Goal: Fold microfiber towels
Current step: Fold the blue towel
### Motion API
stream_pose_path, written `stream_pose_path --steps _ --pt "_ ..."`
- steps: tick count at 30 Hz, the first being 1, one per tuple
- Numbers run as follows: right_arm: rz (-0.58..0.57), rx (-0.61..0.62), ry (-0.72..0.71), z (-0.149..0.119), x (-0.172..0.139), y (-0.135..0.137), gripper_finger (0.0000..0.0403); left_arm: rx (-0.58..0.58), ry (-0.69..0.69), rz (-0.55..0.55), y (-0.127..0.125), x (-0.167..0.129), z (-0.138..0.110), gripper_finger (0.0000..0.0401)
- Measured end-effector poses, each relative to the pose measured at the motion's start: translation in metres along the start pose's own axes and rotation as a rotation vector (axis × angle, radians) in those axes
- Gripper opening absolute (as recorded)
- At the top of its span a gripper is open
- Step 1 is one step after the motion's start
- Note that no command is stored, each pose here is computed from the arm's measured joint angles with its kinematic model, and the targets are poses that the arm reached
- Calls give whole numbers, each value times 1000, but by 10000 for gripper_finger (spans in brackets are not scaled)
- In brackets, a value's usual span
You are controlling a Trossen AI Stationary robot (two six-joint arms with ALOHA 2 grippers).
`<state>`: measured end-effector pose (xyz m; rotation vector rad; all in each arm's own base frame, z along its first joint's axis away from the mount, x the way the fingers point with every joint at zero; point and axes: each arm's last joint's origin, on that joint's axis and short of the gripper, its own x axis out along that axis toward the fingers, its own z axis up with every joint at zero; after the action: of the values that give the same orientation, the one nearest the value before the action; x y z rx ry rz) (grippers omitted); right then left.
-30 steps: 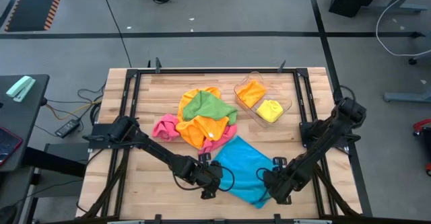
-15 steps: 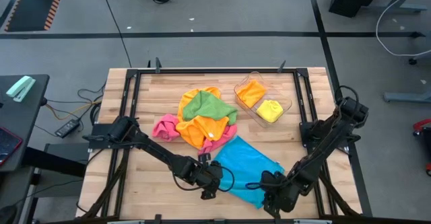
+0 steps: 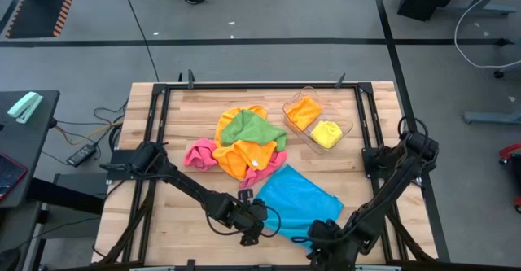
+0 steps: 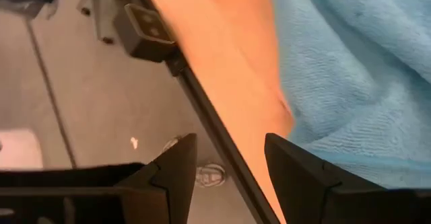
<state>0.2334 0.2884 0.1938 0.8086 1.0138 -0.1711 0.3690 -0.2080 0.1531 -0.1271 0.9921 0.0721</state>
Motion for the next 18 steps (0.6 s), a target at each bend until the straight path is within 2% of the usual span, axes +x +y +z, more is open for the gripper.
stream_pose_path --steps 4,10,15,18 --pt "-40 70 -14 0 3 3 184 4 0 -2 -2 -1 -1 35" --pt "-188 193 6 -3 8 1 184 3 0 -2 -1 0 -1 42" --pt "-249 333 74 -10 22 -2 184 3 0 -2 -1 0 -1 40" --pt "-265 369 82 -16 26 -3 184 4 0 -2 -1 0 -1 36"
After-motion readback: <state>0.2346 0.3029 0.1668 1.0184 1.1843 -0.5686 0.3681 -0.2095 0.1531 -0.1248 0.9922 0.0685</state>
